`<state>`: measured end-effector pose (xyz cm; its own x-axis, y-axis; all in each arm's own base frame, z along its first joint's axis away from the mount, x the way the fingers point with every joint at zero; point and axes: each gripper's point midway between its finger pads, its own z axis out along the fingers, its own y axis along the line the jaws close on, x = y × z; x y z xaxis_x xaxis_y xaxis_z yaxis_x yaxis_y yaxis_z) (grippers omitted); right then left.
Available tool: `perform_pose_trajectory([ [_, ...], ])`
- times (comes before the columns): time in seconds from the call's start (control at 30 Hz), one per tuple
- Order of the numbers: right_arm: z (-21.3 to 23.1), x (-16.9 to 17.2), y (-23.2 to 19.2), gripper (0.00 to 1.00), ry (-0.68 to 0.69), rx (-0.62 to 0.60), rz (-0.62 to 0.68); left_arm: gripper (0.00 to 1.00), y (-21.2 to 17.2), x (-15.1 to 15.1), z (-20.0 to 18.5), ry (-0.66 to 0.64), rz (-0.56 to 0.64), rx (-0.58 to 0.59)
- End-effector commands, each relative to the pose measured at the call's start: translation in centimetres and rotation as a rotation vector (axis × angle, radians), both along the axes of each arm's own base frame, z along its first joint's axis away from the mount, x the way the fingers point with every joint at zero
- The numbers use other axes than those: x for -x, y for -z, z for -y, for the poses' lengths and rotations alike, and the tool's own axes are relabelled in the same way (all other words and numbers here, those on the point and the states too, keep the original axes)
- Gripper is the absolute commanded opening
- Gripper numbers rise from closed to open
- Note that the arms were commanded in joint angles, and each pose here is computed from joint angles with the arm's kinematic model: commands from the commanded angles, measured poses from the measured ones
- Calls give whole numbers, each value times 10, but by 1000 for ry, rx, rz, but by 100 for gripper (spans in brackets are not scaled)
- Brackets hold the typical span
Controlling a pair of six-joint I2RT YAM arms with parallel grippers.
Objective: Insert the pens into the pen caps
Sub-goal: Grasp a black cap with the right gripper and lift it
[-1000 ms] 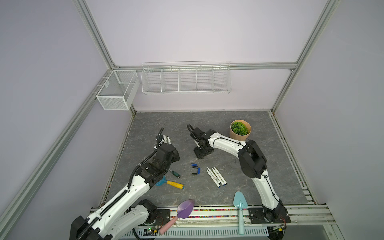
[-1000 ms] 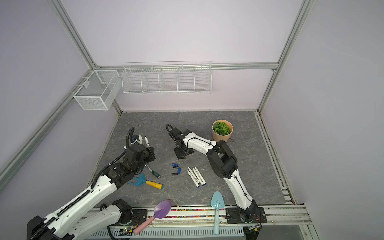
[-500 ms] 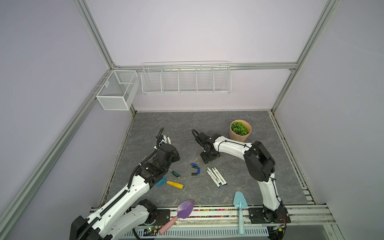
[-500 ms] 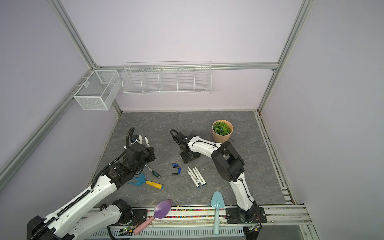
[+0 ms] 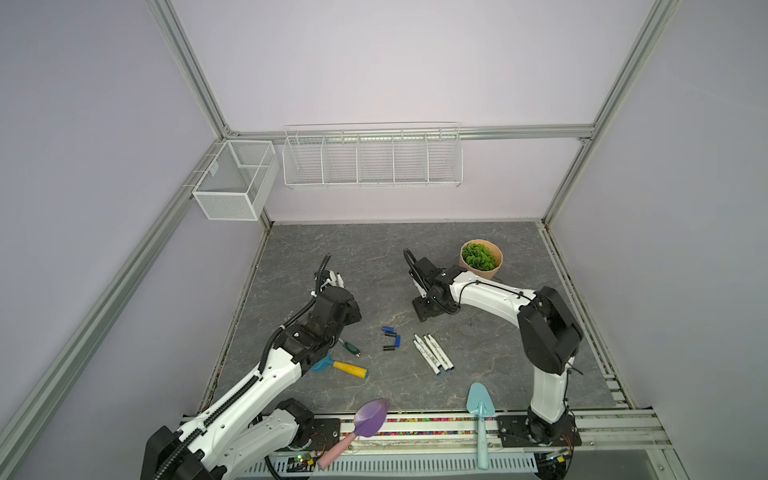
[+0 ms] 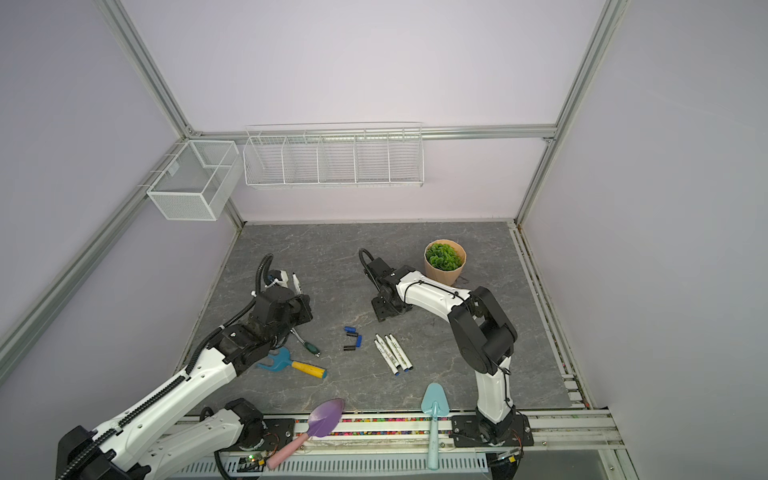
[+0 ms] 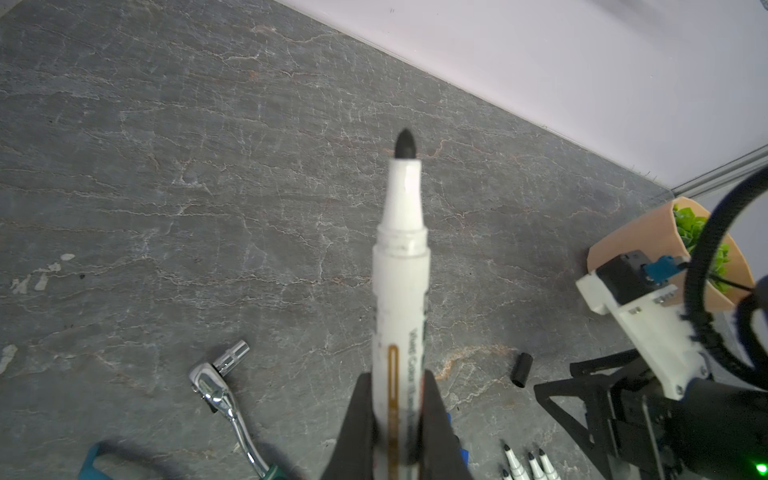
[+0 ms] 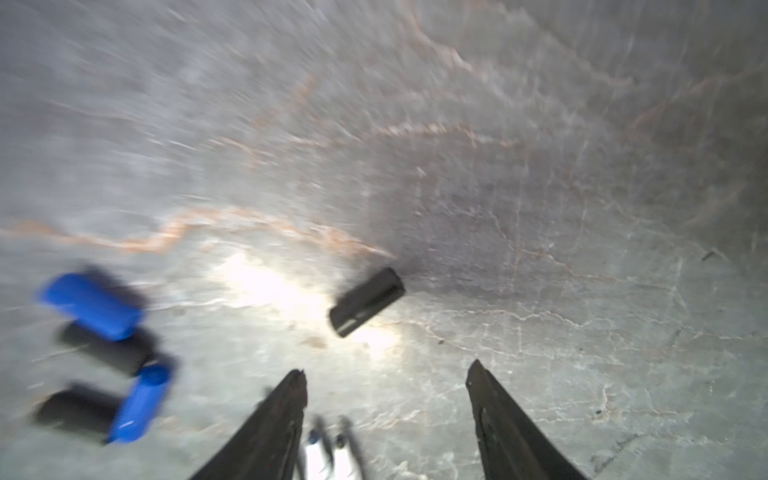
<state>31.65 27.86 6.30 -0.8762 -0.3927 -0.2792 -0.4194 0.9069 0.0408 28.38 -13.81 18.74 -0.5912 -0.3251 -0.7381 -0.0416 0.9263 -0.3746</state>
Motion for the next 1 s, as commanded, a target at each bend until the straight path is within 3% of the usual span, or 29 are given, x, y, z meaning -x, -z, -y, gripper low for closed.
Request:
perform_pose_trajectory([
  [0.0,-13,2,2,66,10,-61,-52,0,-9,-5,1,3,23,2],
  [0.13,-12,-1,18,64,75,-15,-123,0,-11,-5,2,9,26,1],
  [0.47,21,-10,38,59,141,173,-66,0,-14,-2,0,13,36,-1],
  [0.97,23,-13,53,48,131,139,-89,0,-13,-3,15,91,34,13],
])
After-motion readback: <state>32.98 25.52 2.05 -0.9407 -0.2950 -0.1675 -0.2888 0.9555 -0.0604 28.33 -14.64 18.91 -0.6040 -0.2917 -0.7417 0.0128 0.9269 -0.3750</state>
